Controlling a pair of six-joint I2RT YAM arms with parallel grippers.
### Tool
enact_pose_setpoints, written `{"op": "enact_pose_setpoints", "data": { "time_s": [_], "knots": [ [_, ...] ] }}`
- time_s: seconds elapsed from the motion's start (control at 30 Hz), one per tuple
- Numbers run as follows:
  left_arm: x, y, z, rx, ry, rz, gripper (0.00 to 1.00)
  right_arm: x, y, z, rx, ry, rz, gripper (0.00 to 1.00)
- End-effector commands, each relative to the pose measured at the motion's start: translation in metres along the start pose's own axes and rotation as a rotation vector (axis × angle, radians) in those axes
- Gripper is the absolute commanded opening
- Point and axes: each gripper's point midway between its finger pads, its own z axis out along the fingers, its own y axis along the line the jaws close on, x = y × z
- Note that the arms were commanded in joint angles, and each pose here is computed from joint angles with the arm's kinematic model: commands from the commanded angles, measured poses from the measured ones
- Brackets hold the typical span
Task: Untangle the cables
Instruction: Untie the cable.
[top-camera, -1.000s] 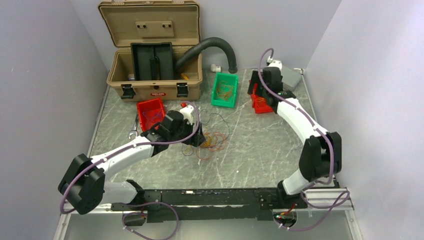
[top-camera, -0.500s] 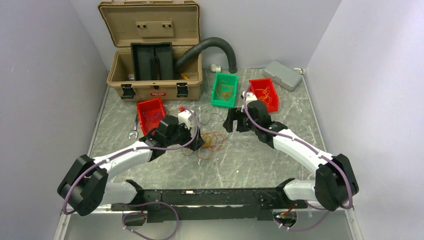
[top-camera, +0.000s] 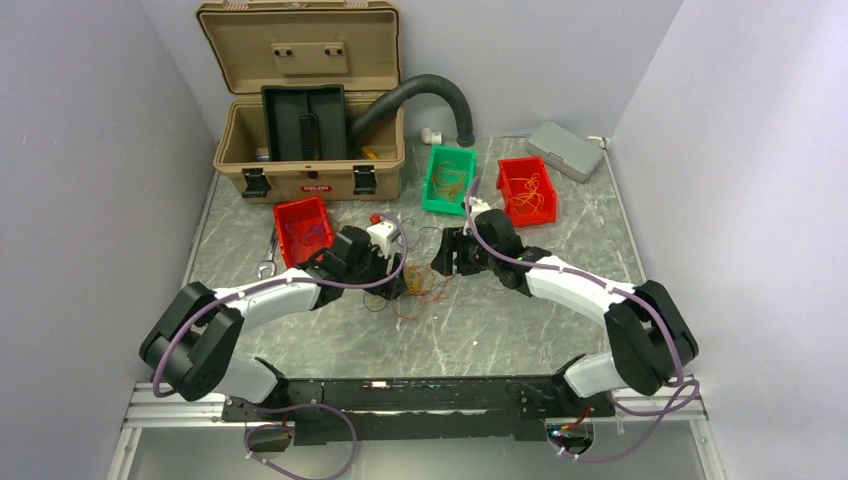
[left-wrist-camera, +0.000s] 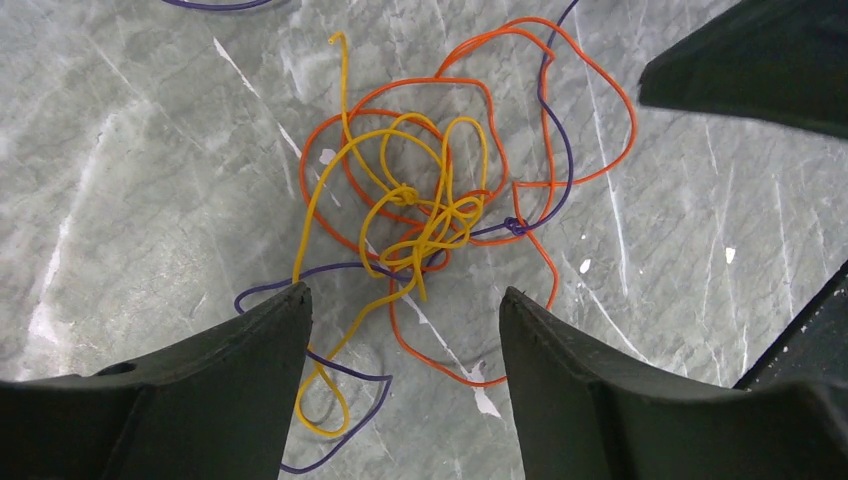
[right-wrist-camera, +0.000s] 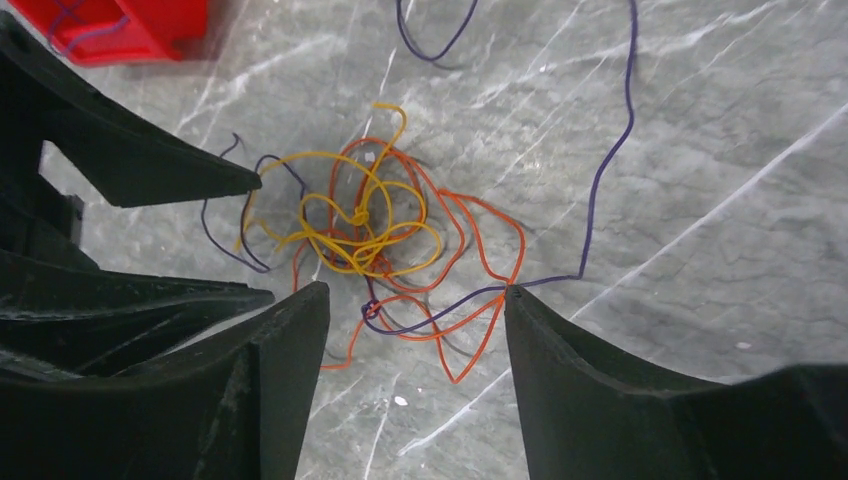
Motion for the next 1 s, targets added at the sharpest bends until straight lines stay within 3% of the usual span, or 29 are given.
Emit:
{"op": "enact_pose_setpoints", "data": {
  "time_s": [0.0, 0.3, 0.47, 0.57, 0.73, 0.97],
  "knots": [
    [-0.019, 0.001, -0.002, -0.015, -0.04, 0.016, 0.71, 0.006, -0.003, 0.013, 0.037, 0.016, 0.011, 0.65],
    [-0.018, 0.011, 0.0, -0.048, -0.031, -0.001, 0.7, 0.045, -0.022, 0.034, 0.14, 0.128, 0.044, 0.55],
    [-0.029, 0.01, -0.008, -0.03, -0.086, 0.012, 0.71, 0.035, -0.017, 0.029, 0.128, 0.077, 0.038, 0.17],
    [-0.032, 0.008, -0.014, -0.015, -0.126, 0.02, 0.72, 0.016, -0.011, 0.018, 0.123, 0.018, 0.016, 0.02],
    [-0.041, 0.007, -0.027, -0.025, -0.203, 0.037, 0.73, -0.004, -0.006, -0.007, 0.153, 0.002, -0.04, 0.0],
    [-0.051, 0.0, -0.044, -0.003, -0.303, 0.068, 0.75, -0.042, 0.026, -0.05, 0.061, -0.102, -0.125, 0.0]
  ]
}}
